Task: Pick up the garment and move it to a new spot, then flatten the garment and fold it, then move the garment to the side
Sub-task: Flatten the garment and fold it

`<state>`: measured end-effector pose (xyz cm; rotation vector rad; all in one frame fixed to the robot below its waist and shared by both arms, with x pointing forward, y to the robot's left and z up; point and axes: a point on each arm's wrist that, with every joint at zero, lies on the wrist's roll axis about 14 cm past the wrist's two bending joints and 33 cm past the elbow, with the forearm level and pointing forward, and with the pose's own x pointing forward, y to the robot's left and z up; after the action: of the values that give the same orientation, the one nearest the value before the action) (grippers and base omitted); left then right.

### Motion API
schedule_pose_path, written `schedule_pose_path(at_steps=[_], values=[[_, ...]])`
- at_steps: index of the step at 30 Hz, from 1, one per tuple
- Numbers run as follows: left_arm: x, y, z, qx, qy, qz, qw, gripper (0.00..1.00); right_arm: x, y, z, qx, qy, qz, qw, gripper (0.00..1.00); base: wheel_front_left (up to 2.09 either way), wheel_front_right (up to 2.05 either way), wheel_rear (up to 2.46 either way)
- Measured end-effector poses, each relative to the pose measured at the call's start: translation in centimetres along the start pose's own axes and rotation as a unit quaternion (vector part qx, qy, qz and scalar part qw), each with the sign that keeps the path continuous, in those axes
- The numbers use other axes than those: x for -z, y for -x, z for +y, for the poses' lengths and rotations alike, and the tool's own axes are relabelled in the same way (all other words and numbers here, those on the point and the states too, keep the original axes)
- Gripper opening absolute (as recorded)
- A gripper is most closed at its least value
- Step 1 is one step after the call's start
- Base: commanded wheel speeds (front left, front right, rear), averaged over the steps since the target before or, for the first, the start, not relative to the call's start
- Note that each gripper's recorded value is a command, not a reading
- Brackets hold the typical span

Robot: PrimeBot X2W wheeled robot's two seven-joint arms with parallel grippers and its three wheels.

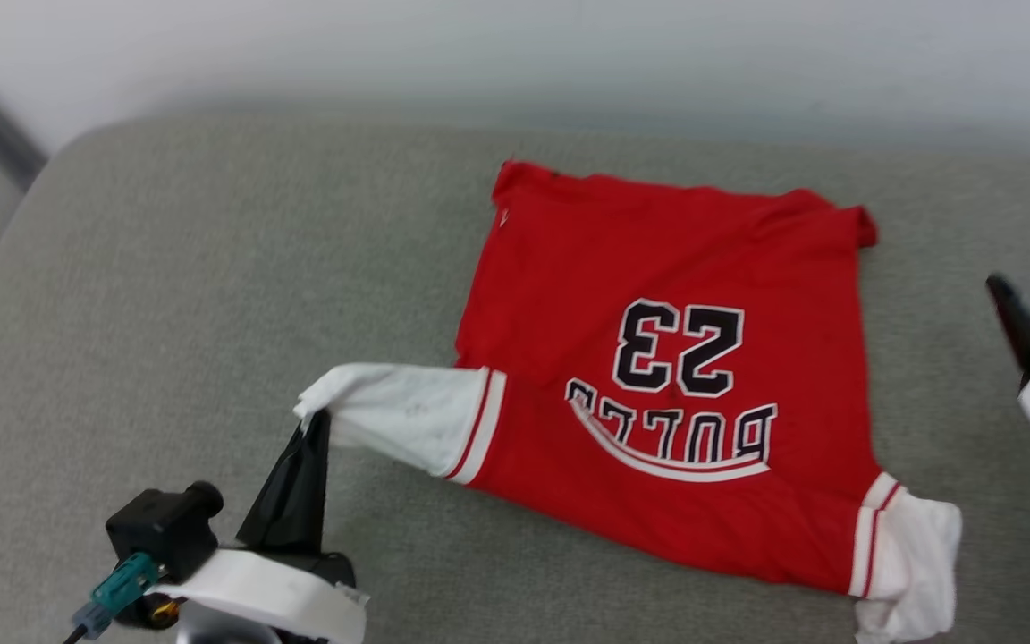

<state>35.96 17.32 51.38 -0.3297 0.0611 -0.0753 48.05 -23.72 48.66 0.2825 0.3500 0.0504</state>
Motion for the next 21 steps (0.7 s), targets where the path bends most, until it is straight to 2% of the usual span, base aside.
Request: schedule_pose_path(at_steps=[6,10,15,16,20,21], values=[[-0.2,-2.1,-0.6,0.013,0.002,-0.016,1.0,0.0,-0.7,-7.5,1.0,0.002,0.022,0.085,0.996,1.0,0.0,0.0,0.0],[0.4,-3.4,-0.6,0.018,-0.002,-0.014,1.0,0.0,0.6,-11.7,2.0,0.0,0.038,0.149,0.988,1.0,0.0,0.0,0.0],[1.9,-4.6,0.5,0.011,-0.007,0.002,1.0,0.0,3.8,-15.8,3.2,-0.007,0.044,0.222,0.974,1.0,0.0,0.0,0.0],[3.1,-5.0,1.4,-0.001,-0.008,0.015,1.0,0.0,6.9,-17.2,3.5,-0.007,0.044,0.269,0.962,1.0,0.0,0.0,0.0],[3.8,-5.2,2.3,-0.015,-0.011,0.023,1.0,0.0,9.4,-18.0,3.6,-0.005,0.04,0.315,0.948,1.0,0.0,0.0,0.0],[4.0,-5.2,2.5,-0.017,-0.011,0.024,1.0,0.0,9.7,-18.0,3.6,-0.005,0.036,0.322,0.946,0.78,0.0,0.0,0.0]])
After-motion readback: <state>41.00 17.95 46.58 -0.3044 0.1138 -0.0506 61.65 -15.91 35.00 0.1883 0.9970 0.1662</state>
